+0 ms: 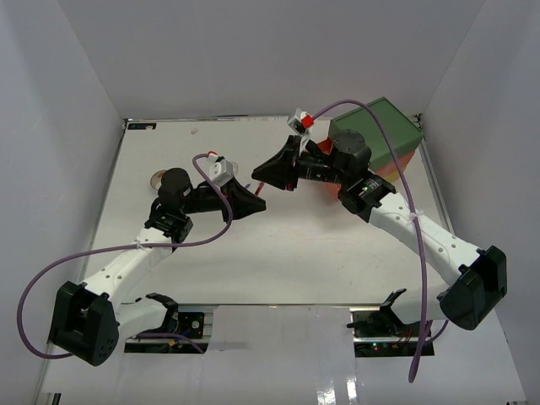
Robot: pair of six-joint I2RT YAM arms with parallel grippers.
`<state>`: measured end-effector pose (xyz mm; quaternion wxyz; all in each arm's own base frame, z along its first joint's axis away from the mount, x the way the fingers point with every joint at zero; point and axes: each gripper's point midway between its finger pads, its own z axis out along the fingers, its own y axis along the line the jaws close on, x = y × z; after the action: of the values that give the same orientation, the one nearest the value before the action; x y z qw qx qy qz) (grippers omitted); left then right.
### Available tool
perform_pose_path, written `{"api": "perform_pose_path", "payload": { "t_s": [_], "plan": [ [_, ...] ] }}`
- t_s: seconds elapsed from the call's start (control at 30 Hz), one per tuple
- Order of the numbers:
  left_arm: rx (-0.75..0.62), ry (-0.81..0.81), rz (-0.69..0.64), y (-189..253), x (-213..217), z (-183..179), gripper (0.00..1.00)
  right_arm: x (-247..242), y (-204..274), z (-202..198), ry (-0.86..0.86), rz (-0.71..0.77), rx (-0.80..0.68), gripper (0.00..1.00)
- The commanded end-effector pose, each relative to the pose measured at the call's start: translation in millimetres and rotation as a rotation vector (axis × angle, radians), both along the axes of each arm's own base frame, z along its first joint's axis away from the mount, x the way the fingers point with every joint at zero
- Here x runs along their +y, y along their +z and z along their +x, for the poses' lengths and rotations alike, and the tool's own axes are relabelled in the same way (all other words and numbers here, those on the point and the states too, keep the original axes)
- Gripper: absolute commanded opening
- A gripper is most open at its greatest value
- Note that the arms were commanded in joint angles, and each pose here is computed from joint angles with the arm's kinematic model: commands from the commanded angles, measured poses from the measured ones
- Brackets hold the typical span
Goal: Sort the stationery into containers
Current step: Close the pen cap on the pen.
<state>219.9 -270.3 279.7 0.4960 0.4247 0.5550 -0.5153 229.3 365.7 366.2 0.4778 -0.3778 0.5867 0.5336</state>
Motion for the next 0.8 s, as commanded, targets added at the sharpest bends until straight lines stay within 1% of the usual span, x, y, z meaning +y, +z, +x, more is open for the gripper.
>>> {"api": "perform_pose_path", "payload": {
  "t_s": [0.0,0.2,0.47,0.77],
  "plan": [
    [-0.24,-0.055,-0.122,57.2,-3.4,-13.4,0.0,3.2,-45.1,-2.6,0.024,-0.11,0.117,0.12],
    [-0.241,-0.061,-0.131,63.5,-11.5,-12.5,0.0,7.0,-56.5,-1.3,0.036,-0.122,0.146,0.1],
    [-0.271,-0.012,-0.146,78.6,-11.6,-3.4,0.0,4.8,-73.3,4.3,0.006,-0.19,0.159,0.08],
    [-0.316,0.009,-0.179,97.3,-10.3,-1.6,0.0,3.0,-101.6,3.4,0.008,-0.264,0.222,0.08]
  ]
}}
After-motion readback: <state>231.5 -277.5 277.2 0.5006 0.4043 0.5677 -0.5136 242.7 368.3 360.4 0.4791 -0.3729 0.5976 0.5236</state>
